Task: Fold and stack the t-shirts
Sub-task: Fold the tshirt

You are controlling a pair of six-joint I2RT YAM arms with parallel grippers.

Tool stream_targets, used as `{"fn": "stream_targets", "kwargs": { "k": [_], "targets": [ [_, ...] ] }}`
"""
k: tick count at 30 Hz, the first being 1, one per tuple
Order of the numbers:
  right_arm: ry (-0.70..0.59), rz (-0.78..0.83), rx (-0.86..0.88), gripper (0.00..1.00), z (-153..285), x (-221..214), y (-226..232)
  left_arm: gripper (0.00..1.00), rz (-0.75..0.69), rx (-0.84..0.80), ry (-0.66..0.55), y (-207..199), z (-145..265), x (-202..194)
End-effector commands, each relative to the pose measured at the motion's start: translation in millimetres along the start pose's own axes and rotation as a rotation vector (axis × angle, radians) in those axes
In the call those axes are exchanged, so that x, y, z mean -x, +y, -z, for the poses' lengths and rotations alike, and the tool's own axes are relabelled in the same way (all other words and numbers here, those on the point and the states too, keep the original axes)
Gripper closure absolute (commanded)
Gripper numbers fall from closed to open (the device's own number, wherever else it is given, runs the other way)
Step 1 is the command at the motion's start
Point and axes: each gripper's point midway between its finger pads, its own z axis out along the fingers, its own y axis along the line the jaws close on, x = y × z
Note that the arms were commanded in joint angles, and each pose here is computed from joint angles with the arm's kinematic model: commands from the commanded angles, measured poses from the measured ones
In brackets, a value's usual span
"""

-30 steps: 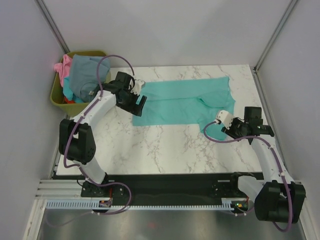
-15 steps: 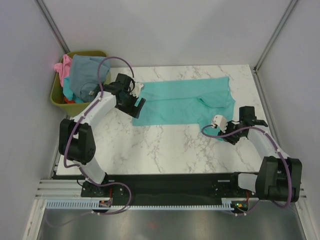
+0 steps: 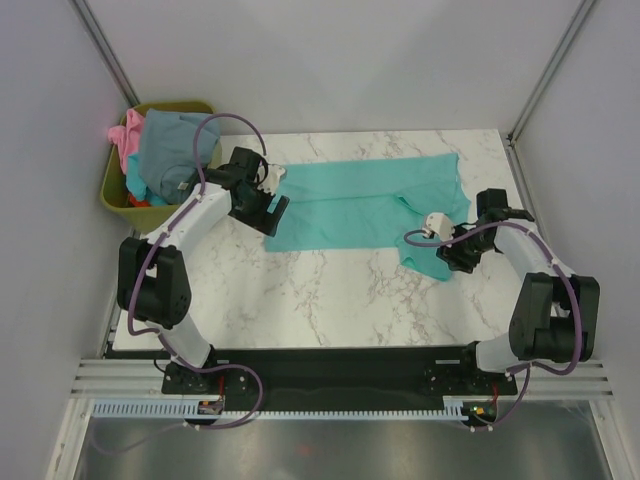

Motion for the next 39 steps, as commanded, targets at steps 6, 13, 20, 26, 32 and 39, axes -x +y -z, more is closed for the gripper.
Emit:
{"fn": "stream_targets", "kwargs": {
  "k": [6,13,20,26,32,39],
  "targets": [
    [-0.023,0.081,0.139,0.47,16,13,13,0.06,-0.025,0.015,-0.021,8,4,6],
    [-0.003,0.043,0.116,0.47,10,4,22,0.06,-0.027,0.014,-0.018,7,2,7],
    [-0.078,0.013,0.037,0.47,5,15,31,0.06,-0.027,0.014,-0.020,8,1,9],
    [-0.066,0.017,0.022,0.47,-2,10,33,0.06,-0.026,0.013,-0.016,9,-1,10],
    [-0.035,0.016,0.054,0.46,-15,6,32,0.06,-0.026,0.012,-0.011,8,-2,8],
    [-0.006,0.022,0.091,0.46,-26,6,31,0.06,-0.024,0.012,-0.010,8,-1,6]
  ]
}}
